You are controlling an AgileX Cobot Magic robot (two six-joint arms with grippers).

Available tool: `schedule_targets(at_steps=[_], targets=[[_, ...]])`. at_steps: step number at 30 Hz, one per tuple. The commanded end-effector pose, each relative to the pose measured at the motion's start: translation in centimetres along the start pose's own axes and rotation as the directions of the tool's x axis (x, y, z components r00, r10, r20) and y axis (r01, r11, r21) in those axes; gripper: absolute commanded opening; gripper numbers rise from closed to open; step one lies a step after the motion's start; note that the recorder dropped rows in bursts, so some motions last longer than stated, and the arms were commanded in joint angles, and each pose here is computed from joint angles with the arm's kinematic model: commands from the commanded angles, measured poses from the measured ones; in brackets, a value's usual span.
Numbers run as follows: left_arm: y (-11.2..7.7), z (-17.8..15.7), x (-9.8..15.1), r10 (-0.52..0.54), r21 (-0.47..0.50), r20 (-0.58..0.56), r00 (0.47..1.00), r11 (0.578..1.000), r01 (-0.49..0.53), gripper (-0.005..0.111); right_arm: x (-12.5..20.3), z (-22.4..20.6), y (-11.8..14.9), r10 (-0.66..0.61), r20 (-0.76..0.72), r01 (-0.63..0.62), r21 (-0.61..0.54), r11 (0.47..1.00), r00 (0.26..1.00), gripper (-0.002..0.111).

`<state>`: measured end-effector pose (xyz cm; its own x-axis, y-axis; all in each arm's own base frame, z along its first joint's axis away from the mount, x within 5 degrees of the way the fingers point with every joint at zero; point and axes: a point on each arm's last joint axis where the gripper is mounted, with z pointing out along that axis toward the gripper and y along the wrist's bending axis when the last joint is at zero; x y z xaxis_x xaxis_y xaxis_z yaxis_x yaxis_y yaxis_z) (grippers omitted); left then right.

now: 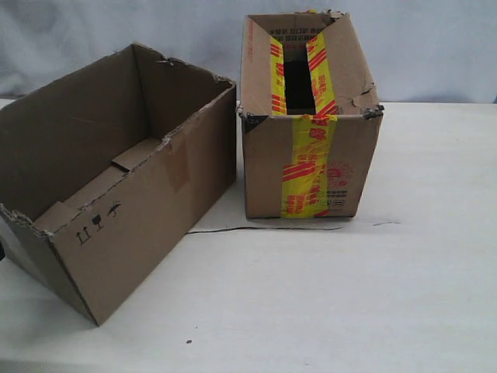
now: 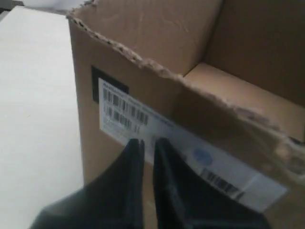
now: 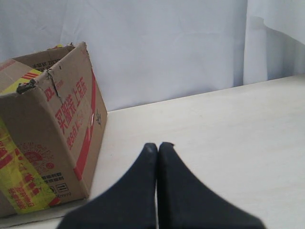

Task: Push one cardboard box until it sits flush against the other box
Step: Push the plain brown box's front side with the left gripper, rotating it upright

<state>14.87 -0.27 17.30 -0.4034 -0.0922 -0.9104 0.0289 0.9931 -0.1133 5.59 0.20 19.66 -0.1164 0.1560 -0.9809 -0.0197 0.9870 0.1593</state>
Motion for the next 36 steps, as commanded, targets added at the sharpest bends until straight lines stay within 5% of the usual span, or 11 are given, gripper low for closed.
schedule_targets(at_steps=[1,10,36], targets=[[-0.5,0.3,-0.4,-0.005,0.065,0.036,0.999,0.998,0.003,0.000,0.1,0.0,0.0,-0.005,0.000,0.005,0.004,1.000,1.000,0.000],[-1.9,0.2,-0.6,0.001,0.215,0.052,0.999,0.976,-0.012,0.000,0.1,0.0,0.0,-0.005,0.000,0.005,0.004,1.000,1.000,0.000],[-3.7,0.8,0.3,-0.031,0.409,-0.019,0.999,0.912,0.036,0.000,0.1,0.0,0.0,-0.005,0.000,0.005,0.004,1.000,1.000,0.000]])
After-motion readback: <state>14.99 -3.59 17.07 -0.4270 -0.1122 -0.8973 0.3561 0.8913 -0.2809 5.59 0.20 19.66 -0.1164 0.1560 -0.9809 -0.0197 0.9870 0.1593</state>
